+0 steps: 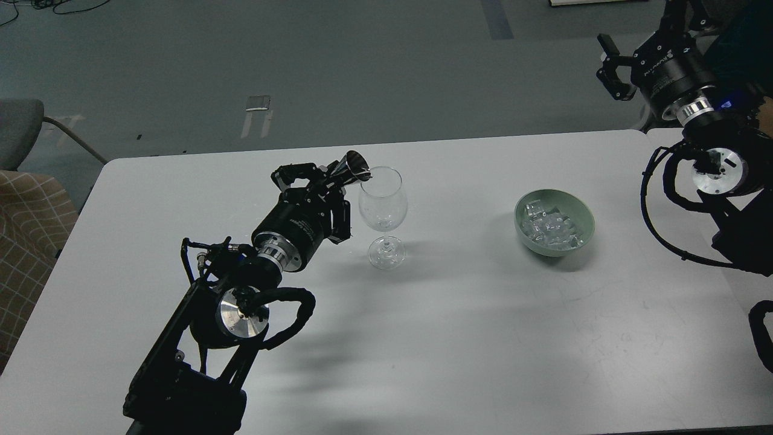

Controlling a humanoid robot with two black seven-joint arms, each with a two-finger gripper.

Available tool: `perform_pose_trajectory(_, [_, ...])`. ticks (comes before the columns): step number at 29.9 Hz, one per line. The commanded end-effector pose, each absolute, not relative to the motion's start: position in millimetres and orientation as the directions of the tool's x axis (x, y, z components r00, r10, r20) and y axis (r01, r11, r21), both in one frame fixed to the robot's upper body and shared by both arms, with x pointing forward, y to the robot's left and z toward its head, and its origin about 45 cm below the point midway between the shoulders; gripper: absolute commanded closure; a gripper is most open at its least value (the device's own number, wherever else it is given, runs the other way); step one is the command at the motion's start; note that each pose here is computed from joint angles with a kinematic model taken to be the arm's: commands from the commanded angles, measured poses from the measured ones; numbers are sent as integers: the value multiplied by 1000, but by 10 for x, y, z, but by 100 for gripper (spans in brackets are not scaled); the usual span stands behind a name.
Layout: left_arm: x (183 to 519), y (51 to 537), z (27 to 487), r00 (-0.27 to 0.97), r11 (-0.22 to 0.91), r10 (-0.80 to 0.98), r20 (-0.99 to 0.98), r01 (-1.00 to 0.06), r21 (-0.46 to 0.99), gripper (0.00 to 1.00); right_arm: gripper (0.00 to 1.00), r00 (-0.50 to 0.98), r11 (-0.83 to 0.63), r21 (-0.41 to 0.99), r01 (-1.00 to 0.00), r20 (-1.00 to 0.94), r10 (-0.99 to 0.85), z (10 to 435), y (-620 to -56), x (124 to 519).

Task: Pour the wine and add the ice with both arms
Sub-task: 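Tilt the jigger over the wine glass with the left gripper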

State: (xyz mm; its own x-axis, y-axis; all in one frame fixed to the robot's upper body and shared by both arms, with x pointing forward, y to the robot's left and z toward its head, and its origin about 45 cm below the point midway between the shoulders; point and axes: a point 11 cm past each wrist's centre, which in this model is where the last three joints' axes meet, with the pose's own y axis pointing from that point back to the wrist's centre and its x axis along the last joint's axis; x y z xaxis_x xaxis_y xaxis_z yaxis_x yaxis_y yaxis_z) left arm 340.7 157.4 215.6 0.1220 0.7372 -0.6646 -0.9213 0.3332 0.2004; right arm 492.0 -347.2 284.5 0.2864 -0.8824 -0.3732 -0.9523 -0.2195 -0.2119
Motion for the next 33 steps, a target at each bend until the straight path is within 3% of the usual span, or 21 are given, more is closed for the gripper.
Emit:
perform_pose_trajectory(1, [3407,1577,2157,124,330,744,-656,-923,200,95,0,286,-220,-210,-952,-373,-882,2843,-3472,4919])
perform_pose_trajectory(33, [3450,1493,2187,135,282,840,-525,-936,212,95,0,286,-219,-211,-953,-376,-882,2837,-3469,4918])
